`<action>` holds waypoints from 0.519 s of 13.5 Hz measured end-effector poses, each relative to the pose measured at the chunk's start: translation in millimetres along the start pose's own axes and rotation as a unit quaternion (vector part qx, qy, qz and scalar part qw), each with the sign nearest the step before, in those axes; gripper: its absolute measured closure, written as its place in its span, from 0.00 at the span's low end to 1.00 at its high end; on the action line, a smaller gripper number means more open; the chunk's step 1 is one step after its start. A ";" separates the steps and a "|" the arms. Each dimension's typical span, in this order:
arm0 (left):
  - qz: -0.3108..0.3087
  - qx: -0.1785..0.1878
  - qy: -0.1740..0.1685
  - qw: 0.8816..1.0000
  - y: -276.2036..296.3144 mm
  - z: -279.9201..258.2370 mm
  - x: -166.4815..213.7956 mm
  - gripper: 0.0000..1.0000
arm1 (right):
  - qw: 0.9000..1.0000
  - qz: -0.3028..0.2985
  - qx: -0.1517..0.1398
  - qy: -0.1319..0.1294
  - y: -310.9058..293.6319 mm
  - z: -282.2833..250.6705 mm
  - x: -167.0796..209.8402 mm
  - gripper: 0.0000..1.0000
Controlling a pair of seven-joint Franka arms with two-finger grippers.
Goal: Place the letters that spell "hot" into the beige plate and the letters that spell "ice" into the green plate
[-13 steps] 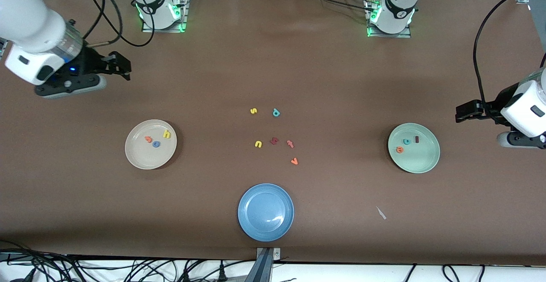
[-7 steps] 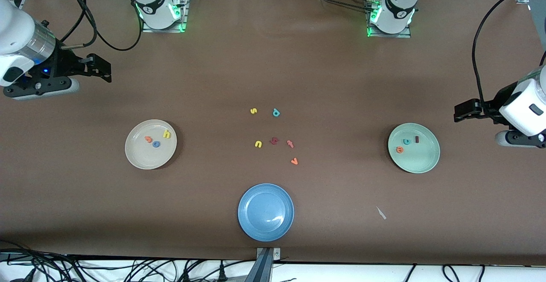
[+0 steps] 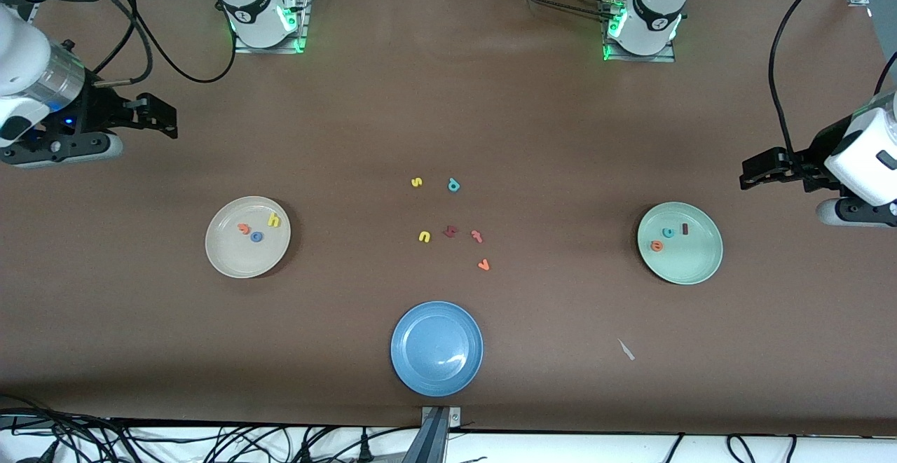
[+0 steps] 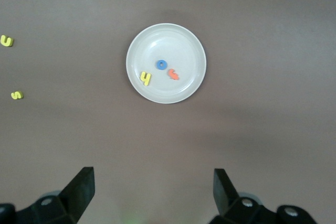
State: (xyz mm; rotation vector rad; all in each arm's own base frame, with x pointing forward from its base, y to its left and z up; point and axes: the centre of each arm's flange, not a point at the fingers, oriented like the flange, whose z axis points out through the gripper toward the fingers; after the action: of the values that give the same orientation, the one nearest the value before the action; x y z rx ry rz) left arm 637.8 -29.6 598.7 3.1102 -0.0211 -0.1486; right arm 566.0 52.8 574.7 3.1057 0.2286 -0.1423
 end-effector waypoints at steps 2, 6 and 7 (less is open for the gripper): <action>0.002 -0.002 -0.001 1.000 -14.3 5.2 -1.0 0.00 | 1.000 0.007 0.000 -0.002 7.5 1.2 -0.2 0.00; 0.005 -0.002 0.002 1.000 -13.5 3.9 -3.0 0.00 | 1.000 0.006 0.000 -0.007 7.4 -2.0 -2.0 0.00; 0.006 -0.002 0.002 1.000 -12.3 3.6 -3.2 0.00 | 1.000 0.007 0.000 -0.005 8.4 -7.8 -3.1 0.00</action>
State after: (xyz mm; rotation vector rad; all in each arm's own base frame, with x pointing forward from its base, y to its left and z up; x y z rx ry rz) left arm 634.4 -17.4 595.1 3.1064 -0.0388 -0.1412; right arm 564.8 44.3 582.9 3.1048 0.2059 -0.1583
